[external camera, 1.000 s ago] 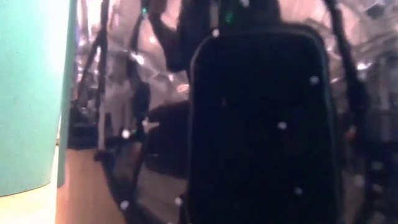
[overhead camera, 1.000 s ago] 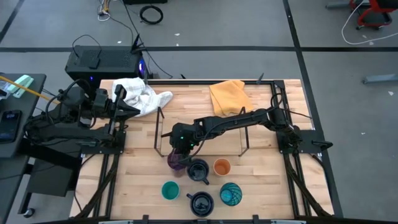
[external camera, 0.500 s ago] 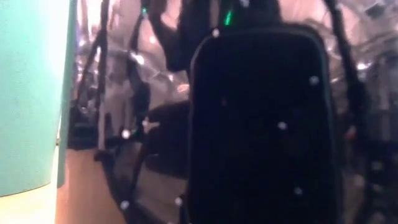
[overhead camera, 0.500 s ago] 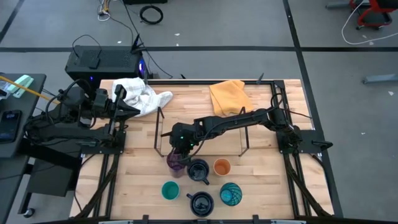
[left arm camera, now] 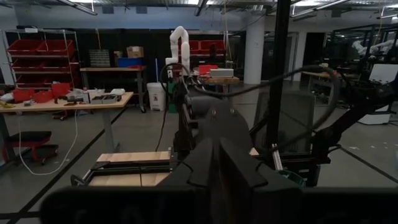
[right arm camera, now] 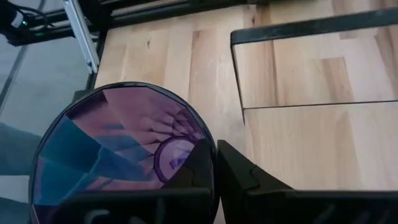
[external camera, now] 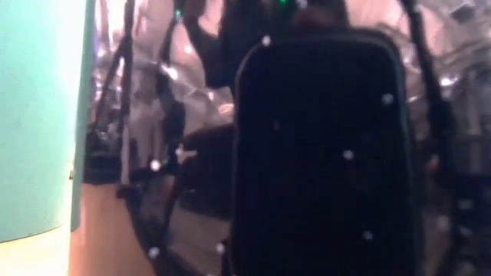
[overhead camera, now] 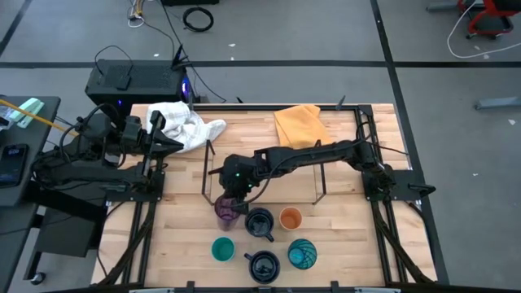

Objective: Stack small to large cups/mugs on shelf
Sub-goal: Put the purple transparent glass on the shelf

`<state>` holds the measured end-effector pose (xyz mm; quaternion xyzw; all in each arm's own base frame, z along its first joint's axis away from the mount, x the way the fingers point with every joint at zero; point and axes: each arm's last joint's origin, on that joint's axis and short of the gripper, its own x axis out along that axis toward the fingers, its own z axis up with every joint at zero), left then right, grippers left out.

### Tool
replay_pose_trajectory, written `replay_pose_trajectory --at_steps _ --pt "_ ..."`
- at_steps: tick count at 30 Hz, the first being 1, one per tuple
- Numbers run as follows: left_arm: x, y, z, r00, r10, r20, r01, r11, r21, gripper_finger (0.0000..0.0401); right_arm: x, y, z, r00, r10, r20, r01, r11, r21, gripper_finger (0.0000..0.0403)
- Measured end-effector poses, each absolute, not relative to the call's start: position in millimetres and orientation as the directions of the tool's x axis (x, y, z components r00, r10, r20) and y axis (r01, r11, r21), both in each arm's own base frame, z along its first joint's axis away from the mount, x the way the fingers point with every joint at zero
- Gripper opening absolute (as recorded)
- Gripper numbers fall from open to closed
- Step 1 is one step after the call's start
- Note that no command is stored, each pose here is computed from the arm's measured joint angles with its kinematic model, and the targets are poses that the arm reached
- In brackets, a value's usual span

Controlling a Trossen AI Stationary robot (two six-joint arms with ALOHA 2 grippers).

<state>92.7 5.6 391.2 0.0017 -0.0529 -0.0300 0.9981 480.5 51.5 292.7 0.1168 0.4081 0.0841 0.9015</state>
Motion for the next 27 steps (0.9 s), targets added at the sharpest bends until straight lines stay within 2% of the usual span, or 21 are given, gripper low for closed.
replay_pose_trajectory --at_steps 12,18,27 --pt "93 6 391 0.993 -0.059 0.106 0.059 0.998 0.007 0.0036 470 15 357 0.724 0.157 -0.672 -0.039 0.982 0.187 0.0009" --pt "93 6 391 0.993 -0.059 0.106 0.059 0.998 0.007 0.0028 458 -14 361 0.675 0.099 -0.731 0.024 0.988 0.155 0.0009" --pt "93 6 391 0.993 -0.059 0.106 0.059 0.998 0.007 0.0032 454 -51 360 0.667 0.024 -0.745 0.073 0.993 0.097 0.0009"
